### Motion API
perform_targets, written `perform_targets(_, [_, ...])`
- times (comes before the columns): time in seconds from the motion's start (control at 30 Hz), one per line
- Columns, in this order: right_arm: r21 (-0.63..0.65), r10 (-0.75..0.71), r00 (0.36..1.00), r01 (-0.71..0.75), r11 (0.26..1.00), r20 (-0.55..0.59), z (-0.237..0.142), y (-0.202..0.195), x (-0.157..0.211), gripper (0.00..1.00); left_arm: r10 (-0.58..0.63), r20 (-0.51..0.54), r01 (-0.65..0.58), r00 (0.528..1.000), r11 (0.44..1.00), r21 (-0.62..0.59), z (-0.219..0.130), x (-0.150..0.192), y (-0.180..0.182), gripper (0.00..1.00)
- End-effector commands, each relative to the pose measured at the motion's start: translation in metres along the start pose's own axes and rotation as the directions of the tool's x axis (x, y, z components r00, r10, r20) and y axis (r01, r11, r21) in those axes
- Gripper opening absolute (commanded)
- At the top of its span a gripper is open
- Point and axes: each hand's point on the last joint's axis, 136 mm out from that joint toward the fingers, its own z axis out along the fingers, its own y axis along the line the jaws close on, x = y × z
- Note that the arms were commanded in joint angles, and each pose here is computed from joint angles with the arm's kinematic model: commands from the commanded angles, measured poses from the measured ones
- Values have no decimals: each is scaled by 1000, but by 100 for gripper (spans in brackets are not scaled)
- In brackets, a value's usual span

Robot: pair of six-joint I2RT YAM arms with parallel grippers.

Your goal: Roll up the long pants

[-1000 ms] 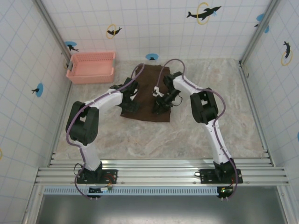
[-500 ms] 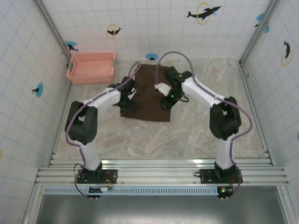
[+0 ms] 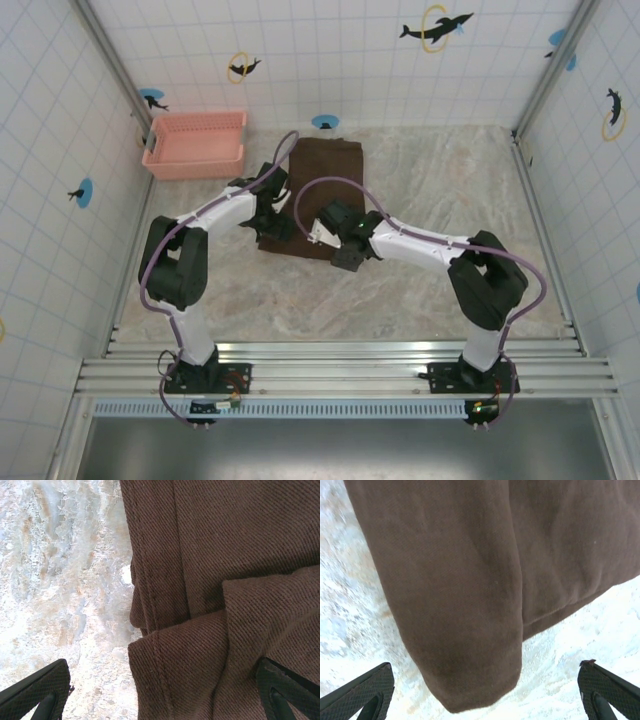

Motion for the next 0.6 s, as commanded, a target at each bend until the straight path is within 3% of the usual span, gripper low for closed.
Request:
perform_targets(0.0, [21,-8,999,7,1000,52,-3,4,-13,97,26,-35,-26,999,1000,13,5,5,1,97])
perform_targets(0.27, [-65,-85,995,88,994,54,-18,47,-3,97,25,-28,-25,999,1000,17,4,-1,2,97])
perform_targets(0.57, [-66,-120,992,122,990,37,20,59,-13,94,28,-57,-27,998,999,20,4,7,4,97])
